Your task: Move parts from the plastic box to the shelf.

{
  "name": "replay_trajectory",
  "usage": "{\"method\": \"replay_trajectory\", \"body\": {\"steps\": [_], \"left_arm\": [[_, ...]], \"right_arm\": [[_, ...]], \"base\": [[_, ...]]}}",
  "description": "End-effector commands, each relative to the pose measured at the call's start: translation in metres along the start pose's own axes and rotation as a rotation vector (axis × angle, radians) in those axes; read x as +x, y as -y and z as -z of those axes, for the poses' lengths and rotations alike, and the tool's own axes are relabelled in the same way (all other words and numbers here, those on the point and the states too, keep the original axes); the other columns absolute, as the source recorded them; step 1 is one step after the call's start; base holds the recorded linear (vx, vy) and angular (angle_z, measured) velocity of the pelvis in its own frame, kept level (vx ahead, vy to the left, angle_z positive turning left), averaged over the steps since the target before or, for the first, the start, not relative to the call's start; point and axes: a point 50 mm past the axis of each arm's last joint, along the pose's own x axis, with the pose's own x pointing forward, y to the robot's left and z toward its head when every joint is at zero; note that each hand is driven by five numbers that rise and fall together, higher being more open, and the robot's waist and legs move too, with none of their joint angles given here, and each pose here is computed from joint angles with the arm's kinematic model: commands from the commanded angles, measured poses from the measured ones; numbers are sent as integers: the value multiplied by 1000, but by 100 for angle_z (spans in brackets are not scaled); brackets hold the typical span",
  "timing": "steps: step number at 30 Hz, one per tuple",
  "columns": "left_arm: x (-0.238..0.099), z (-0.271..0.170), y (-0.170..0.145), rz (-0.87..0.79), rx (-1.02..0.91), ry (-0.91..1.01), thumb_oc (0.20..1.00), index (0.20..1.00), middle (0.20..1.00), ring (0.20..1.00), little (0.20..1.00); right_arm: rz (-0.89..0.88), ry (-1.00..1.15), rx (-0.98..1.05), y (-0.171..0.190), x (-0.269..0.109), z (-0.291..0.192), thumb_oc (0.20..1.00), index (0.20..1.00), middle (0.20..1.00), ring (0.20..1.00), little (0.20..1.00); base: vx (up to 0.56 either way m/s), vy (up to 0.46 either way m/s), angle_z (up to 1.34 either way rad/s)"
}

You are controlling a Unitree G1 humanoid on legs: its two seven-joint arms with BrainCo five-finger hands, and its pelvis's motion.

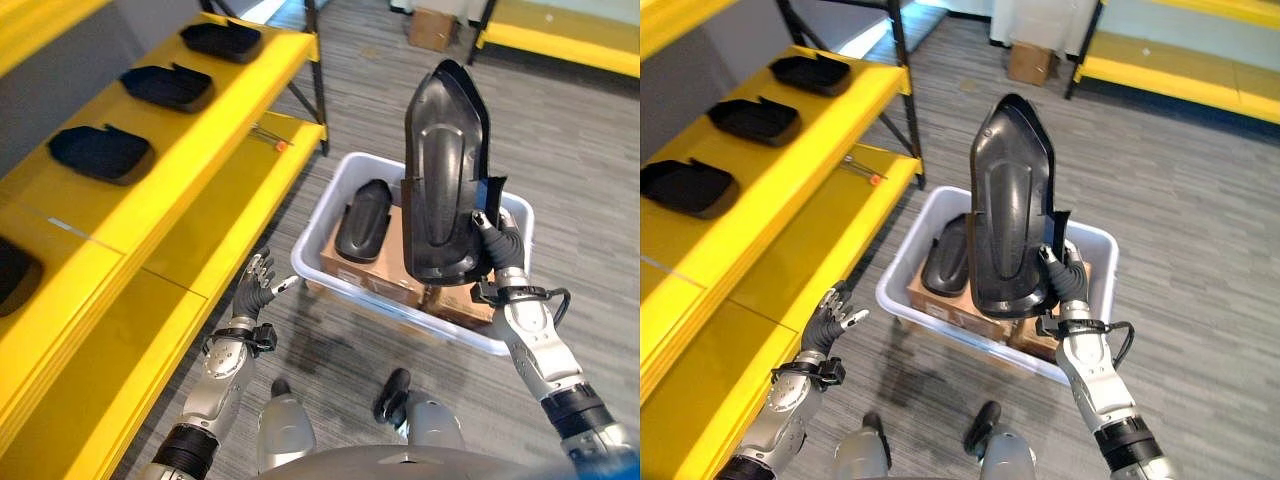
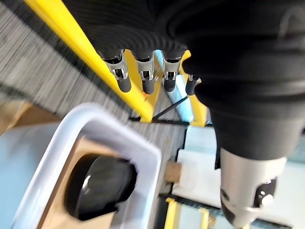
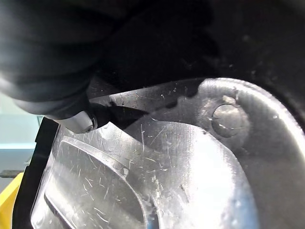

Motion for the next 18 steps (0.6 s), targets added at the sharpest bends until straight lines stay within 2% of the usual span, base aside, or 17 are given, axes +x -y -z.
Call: {"method": "replay_trajectory", "body": {"steps": [1, 9, 18], "left_arm": [[5, -31, -7, 22, 45, 143, 1000, 1000, 1000, 1000, 1000], [2, -38, -19, -3, 85, 172, 1000, 1000, 1000, 1000, 1000], [0, -49, -35, -76, 134, 215, 1000, 1000, 1000, 1000, 1000]], "right_arm": [[-23, 167, 44, -10, 13, -31, 200, 200, 200, 200, 200], [15, 143, -31, -5, 11, -24, 200, 200, 200, 200, 200], [7, 109, 109, -23, 18, -18, 200, 200, 200, 200, 200]], "base": [[37, 169, 68], [31, 219, 33], [29, 222, 50]]}}
